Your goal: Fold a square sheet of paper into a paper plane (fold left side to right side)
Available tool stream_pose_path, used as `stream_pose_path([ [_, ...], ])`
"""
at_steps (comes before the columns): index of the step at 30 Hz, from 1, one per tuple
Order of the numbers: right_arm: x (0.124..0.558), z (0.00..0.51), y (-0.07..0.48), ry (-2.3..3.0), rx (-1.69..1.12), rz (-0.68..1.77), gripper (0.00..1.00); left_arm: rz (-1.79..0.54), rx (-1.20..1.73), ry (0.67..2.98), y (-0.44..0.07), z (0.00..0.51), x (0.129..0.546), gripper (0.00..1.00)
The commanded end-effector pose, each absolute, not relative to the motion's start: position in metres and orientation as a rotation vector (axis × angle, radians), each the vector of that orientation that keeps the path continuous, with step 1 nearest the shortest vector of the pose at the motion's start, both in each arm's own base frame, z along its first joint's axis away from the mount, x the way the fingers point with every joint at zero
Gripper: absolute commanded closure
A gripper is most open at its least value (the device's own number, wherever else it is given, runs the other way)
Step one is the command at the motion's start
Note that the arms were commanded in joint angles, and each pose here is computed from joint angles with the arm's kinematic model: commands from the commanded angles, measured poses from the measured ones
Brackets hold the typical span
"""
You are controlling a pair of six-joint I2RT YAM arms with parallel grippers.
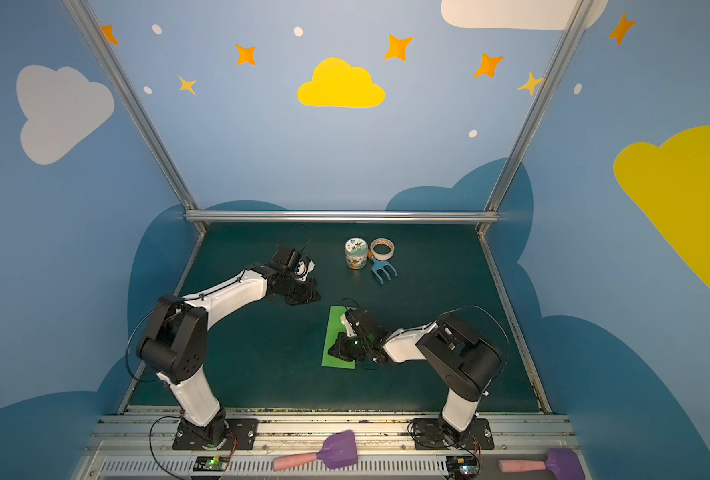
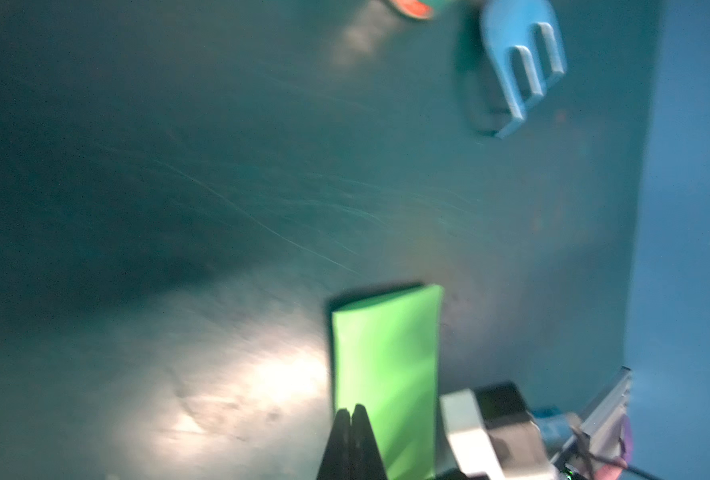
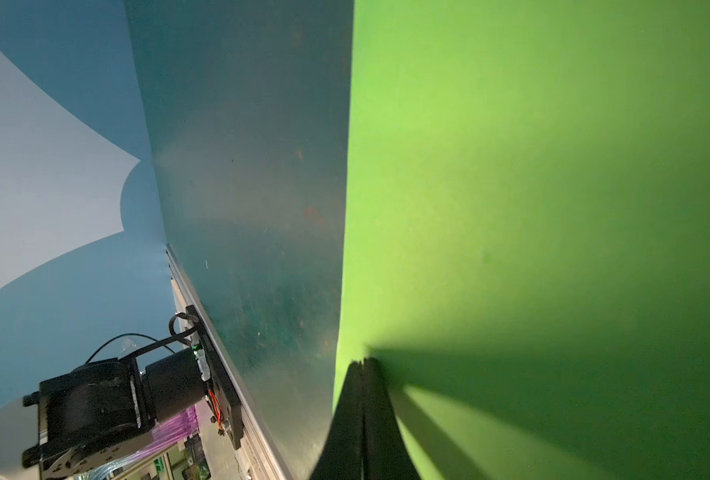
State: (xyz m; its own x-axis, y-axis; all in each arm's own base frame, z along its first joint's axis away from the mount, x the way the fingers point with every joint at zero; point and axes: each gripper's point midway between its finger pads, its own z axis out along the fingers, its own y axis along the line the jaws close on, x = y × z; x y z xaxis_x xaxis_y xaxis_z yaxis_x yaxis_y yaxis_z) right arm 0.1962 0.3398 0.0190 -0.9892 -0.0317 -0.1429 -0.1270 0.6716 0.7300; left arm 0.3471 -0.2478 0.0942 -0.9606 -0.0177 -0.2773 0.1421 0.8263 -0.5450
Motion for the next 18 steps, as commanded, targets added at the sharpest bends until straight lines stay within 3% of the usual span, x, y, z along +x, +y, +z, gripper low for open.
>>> stream_pose_path([
  [1, 0.191, 0.020, 0.326, 2.847, -0.172, 1.123, 1.00, -0.913, 0.077, 2.753, -0.262, 0.082, 0.325, 0.96],
  [7, 0.201, 0.072, 0.323, 2.748, -0.223, 1.132, 1.00, -0.919, 0.114, 2.784, -0.275, 0.062, 0.293, 0.96],
  [14, 0.191, 0.077, 0.274, 2.746, -0.061, 1.021, 1.00, -0.918, 0.120, 2.775, -0.277, 0.055, 0.285, 0.96],
  [18, 0.183, 0.072, 0.250, 2.735, 0.066, 0.986, 0.66, -0.903, 0.137, 2.753, -0.279, 0.061, 0.293, 0.96],
])
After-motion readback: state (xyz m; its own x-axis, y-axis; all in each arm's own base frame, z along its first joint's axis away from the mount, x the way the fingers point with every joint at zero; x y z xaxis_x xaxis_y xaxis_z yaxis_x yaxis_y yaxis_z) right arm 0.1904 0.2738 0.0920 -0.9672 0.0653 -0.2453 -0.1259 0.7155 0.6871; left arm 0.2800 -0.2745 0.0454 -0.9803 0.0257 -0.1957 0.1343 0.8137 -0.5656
